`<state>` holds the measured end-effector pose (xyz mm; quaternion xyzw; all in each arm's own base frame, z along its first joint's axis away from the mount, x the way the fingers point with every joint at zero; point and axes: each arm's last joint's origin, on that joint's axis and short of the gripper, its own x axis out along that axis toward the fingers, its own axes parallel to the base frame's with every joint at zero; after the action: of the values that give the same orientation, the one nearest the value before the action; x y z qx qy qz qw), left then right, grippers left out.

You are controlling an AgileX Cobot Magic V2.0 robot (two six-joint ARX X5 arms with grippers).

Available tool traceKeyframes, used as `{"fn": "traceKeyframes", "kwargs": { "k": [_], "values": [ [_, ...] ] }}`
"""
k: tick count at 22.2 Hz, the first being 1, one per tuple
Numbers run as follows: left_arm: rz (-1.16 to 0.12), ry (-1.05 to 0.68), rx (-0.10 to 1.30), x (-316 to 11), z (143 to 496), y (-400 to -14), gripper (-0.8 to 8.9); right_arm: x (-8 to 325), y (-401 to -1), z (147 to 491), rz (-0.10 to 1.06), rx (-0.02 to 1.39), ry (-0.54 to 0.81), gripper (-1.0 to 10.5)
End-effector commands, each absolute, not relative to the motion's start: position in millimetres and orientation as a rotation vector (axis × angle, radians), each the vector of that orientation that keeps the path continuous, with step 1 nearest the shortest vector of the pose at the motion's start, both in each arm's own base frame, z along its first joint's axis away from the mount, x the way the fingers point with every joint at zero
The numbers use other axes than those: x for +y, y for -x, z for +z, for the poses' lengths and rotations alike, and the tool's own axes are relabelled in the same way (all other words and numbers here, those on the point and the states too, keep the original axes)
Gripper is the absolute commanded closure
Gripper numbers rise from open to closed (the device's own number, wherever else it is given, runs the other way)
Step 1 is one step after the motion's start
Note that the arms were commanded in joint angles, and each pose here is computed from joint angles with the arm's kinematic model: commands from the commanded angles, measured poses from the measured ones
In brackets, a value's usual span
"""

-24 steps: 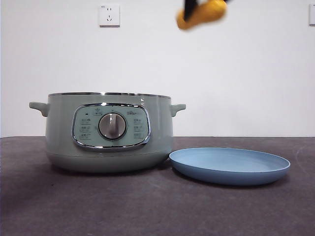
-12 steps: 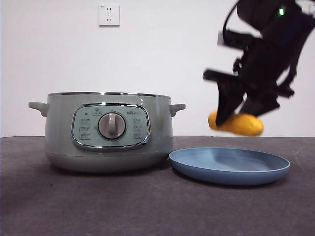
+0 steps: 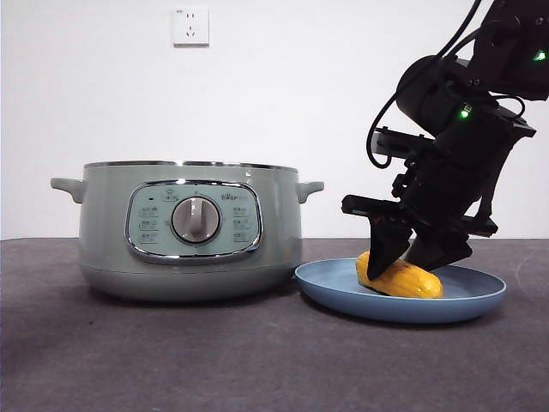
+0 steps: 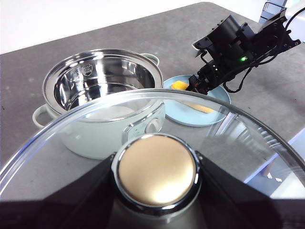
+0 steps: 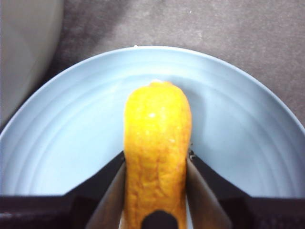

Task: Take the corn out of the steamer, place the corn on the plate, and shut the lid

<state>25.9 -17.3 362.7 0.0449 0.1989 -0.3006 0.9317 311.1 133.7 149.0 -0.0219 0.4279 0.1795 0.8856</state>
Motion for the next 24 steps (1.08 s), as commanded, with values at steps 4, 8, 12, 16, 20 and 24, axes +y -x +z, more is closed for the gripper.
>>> {"fn": "traceKeyframes", "kwargs": {
  "k": [4, 8, 12, 16, 20, 24],
  "values": [
    [-0.618, -0.088, 0.329, -17, 371, -23, 8.21, 133, -309, 141, 0.366, 0.926, 0.042, 4.6],
    [-0.616, -0.083, 0.273, -17, 376, -25, 8.21, 132, -307, 155, 0.373, 0.887, 0.038, 3.5],
    [-0.616, -0.08, 0.256, -21, 381, -36, 8.21, 127, -294, 191, 0.381, 0.826, 0.026, 3.5],
    [-0.618, -0.083, 0.241, -32, 388, -67, 8.21, 113, -261, 237, 0.386, 0.799, 0.024, 3.5],
    [-0.62, -0.088, 0.2, -47, 394, -107, 8.21, 97, -223, 277, 0.416, 0.745, 0.019, 3.5],
    [-0.621, -0.09, 0.218, -61, 389, -145, 8.21, 84, -192, 301, 0.428, 0.691, 0.007, 3.5]
  ]
}}
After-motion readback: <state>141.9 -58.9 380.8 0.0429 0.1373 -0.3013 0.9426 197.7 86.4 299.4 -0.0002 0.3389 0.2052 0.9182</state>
